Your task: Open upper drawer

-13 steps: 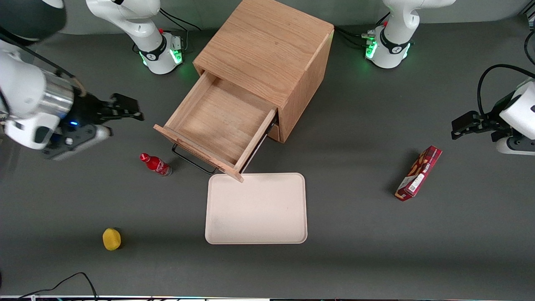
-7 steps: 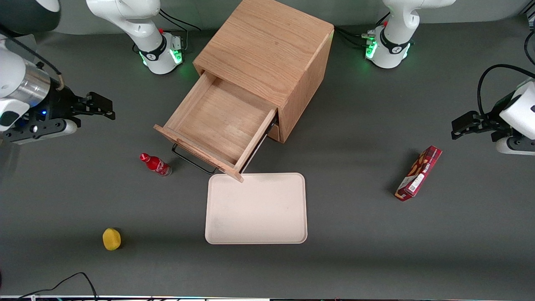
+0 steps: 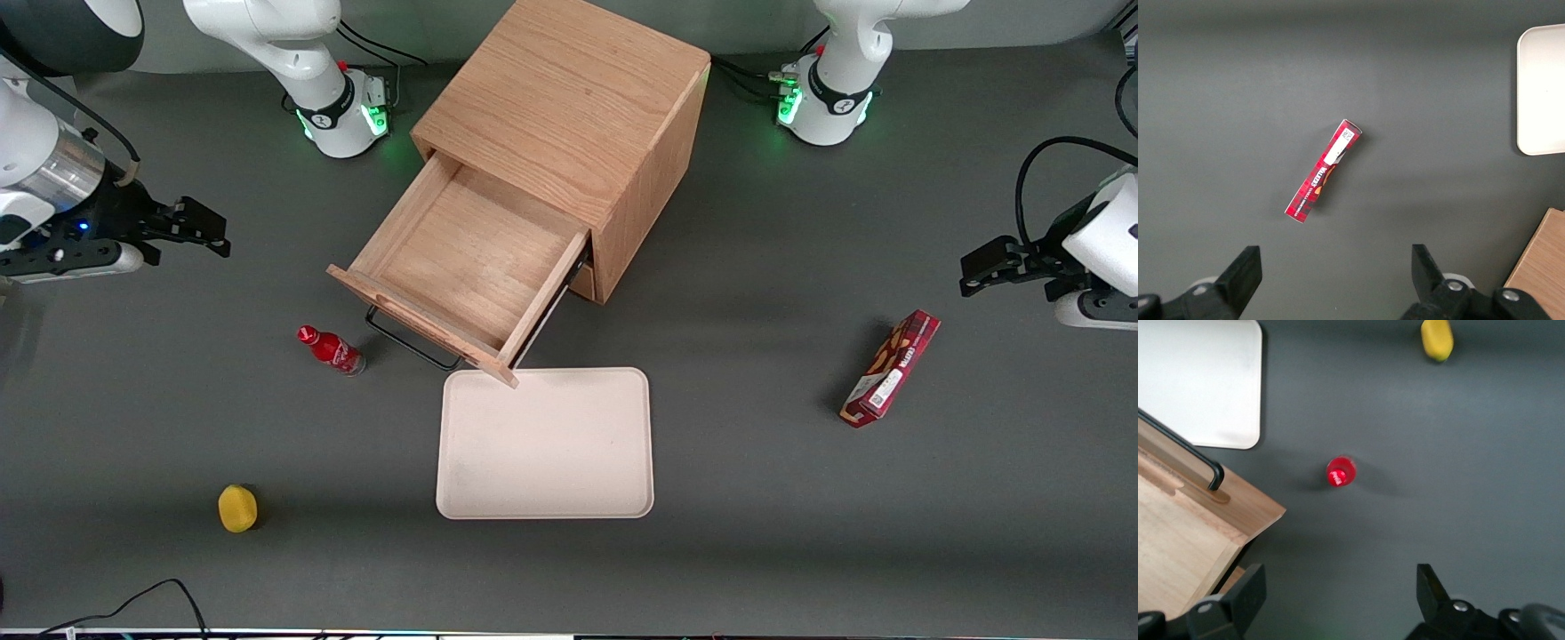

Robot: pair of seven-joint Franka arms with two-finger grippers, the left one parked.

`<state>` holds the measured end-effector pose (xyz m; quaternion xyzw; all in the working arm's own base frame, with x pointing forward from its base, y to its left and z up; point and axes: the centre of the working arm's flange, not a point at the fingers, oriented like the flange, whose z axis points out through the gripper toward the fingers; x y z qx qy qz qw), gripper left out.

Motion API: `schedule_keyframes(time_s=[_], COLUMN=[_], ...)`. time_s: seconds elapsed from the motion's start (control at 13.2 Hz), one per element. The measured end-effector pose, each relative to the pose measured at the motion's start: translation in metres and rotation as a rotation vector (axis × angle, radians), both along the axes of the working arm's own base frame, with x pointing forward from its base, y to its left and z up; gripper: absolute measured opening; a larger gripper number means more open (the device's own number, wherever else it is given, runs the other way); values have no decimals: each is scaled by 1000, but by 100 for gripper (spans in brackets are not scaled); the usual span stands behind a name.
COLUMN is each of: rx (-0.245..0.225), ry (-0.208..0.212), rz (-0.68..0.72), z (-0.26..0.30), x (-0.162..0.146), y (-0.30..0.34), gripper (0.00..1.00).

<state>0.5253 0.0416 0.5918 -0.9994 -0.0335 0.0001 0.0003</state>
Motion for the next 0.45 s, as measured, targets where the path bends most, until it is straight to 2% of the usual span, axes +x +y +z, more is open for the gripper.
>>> schedule_keyframes(time_s=[0.15,0.3,0.45], rx=[-8,-9,-3], ry=[-5,30,45], rz=[-54,-103,-122], z=[13,14,9], x=[9,16,21], y=[-1,-1,0], gripper=[100,100,100])
